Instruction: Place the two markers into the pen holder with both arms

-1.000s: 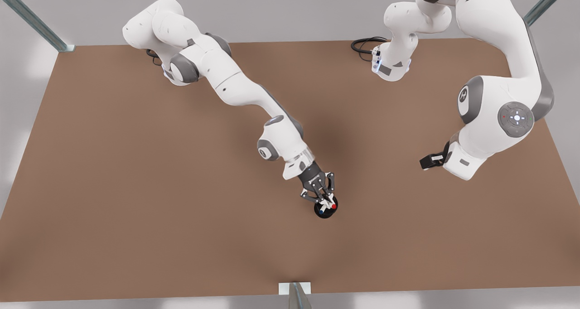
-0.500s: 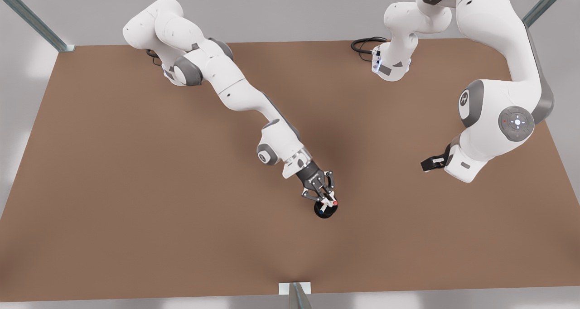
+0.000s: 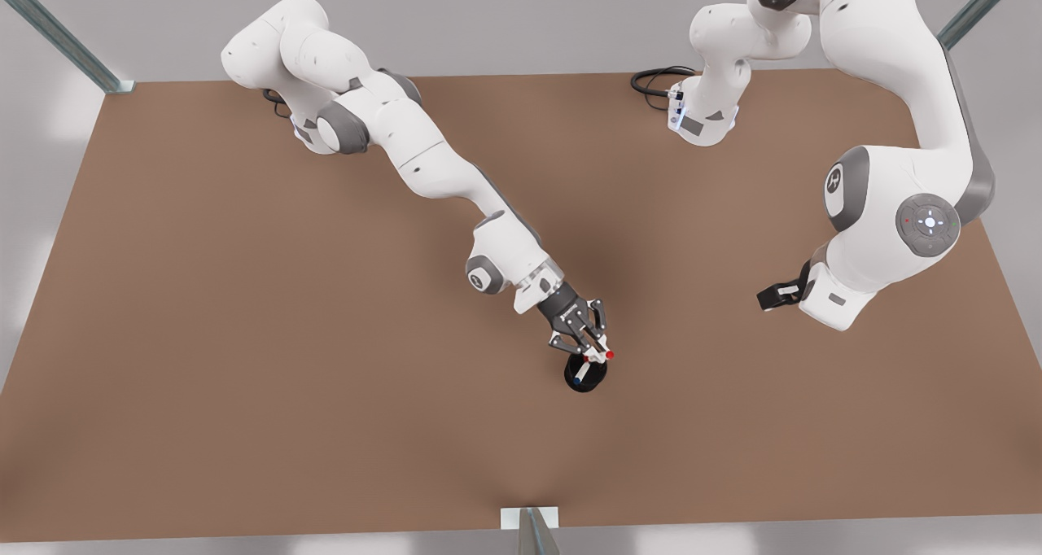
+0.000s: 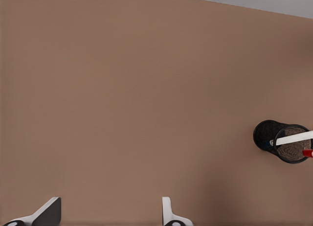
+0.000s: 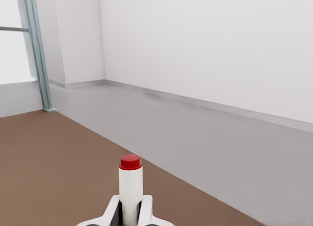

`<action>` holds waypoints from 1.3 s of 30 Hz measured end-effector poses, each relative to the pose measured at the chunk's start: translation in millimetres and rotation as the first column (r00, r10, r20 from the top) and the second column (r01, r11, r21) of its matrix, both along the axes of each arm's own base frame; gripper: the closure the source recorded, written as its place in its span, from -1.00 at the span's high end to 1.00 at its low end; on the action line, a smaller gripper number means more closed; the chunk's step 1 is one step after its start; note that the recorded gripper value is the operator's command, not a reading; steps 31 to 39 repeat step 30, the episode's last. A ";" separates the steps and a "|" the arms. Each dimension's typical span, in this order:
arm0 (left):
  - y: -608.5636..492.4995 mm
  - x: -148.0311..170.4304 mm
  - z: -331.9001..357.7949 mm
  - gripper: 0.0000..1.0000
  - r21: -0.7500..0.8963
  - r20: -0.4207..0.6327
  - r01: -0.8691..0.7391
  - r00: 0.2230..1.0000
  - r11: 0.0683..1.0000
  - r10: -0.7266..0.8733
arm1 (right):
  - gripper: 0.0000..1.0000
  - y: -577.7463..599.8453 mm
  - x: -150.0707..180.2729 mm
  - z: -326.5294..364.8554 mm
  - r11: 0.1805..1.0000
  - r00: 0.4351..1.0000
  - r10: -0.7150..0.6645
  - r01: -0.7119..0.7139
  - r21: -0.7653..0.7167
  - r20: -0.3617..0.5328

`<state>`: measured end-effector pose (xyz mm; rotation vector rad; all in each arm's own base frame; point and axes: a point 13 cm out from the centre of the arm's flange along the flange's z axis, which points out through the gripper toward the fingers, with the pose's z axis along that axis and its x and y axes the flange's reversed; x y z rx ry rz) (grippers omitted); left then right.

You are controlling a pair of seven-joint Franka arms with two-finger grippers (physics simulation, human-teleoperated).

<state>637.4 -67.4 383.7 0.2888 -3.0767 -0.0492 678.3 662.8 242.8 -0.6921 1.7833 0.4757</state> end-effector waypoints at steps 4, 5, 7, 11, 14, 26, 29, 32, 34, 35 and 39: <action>0.0 0.0 -0.4 1.00 0.000 0.000 0.000 1.000 1.000 0.000 | 1.00 -2.6 2.4 0.9 1.000 1.000 -0.002 0.002 -0.006 0.009; -0.4 -0.1 -0.4 1.00 0.000 0.000 0.001 1.000 1.000 -0.001 | 1.00 -2.9 2.6 0.8 1.000 1.000 -0.002 0.002 -0.006 0.010; -0.9 -0.3 -0.4 1.00 0.000 -0.001 0.002 1.000 1.000 -0.002 | 1.00 -3.4 2.6 -0.7 1.000 1.000 -0.001 0.001 -0.008 0.011; -5.3 -1.6 0.2 1.00 -0.001 -0.003 0.009 1.000 1.000 -0.009 | 1.00 -13.6 16.2 90.9 0.999 0.999 -0.048 0.048 0.020 0.014; -6.0 -2.3 3.3 1.00 -0.007 -0.004 0.020 1.000 1.000 -0.020 | 1.00 -62.7 41.1 207.1 0.986 0.985 -0.166 0.166 -0.004 -0.042; -11.4 -19.0 1.6 1.00 -0.010 -0.069 0.118 0.991 0.993 -0.119 | 1.00 -588.0 -17.0 259.3 0.723 0.343 -0.674 0.490 -0.487 -0.654; -11.8 -21.6 0.7 1.00 -0.011 -0.080 0.135 0.988 0.991 -0.135 | 1.00 -552.5 -47.4 234.4 0.749 0.310 -0.659 0.354 -0.560 -0.686; -12.3 -22.4 0.4 1.00 -0.011 -0.083 0.140 0.987 0.990 -0.140 | 1.00 -548.9 -52.4 227.3 0.750 0.300 -0.660 0.325 -0.577 -0.689; -12.3 -22.4 0.4 1.00 -0.011 -0.083 0.140 0.987 0.990 -0.140 | 1.00 -548.9 -52.4 227.3 0.750 0.300 -0.660 0.325 -0.577 -0.689; -12.3 -22.4 0.4 1.00 -0.011 -0.083 0.140 0.987 0.990 -0.140 | 1.00 -548.9 -52.4 227.3 0.750 0.300 -0.660 0.325 -0.577 -0.689; -12.3 -22.4 0.4 1.00 -0.011 -0.083 0.140 0.987 0.990 -0.140 | 1.00 -548.9 -52.4 227.3 0.750 0.300 -0.660 0.325 -0.577 -0.689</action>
